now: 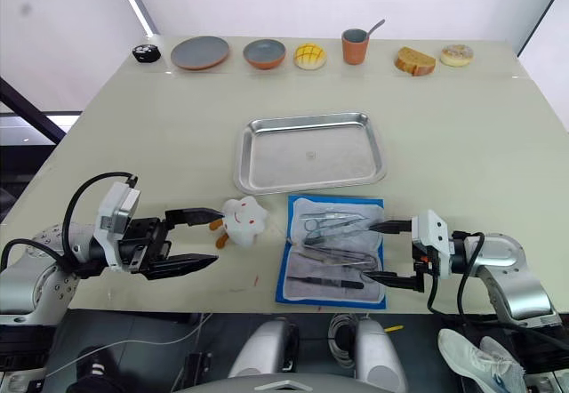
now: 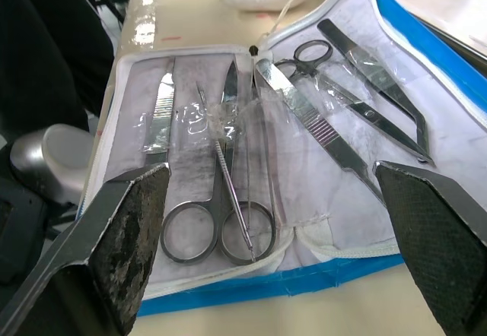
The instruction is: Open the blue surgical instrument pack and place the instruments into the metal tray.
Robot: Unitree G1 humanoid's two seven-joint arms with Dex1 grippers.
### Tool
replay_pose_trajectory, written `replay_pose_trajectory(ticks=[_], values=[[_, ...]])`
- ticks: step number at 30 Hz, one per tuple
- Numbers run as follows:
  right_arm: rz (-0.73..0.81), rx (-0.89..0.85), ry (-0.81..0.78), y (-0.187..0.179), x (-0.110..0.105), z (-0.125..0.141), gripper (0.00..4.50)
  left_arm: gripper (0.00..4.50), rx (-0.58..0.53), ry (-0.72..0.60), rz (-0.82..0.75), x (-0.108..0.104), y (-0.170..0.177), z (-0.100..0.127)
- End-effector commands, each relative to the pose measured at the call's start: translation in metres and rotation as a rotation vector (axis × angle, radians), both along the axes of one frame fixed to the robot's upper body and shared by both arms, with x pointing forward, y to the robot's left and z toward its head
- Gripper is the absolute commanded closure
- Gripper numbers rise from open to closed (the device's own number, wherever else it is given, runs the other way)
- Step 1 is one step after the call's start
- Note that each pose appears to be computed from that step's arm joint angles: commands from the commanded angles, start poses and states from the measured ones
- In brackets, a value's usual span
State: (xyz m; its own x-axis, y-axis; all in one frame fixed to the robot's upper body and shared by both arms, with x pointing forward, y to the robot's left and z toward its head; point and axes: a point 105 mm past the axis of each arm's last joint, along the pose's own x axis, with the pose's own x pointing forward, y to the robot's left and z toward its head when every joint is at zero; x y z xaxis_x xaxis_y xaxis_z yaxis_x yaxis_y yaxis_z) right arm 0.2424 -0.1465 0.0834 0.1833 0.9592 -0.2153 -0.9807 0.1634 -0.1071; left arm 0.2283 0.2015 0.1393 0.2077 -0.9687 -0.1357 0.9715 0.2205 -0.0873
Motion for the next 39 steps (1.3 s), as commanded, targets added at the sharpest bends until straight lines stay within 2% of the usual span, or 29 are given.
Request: replay_pose_trajectory(ticks=[1,15,29,39], values=[[0.021,0.055,-0.054,0.0,0.004,0.008,0.0,0.03,0.015,-0.057,-0.007,-0.001,-0.002,0.009],[0.086,0.049,-0.101,0.003,0.003,0.003,0.0,0.03,0.021,-0.071,-0.035,0.005,-0.003,0.003],[0.129,-0.019,-0.046,0.004,0.015,-0.029,0.0,0.03,0.021,-0.079,-0.08,0.013,-0.013,0.007],[0.153,-0.023,-0.005,0.0,0.009,-0.044,0.0,0.03,0.05,-0.07,-0.082,0.02,-0.023,0.006]])
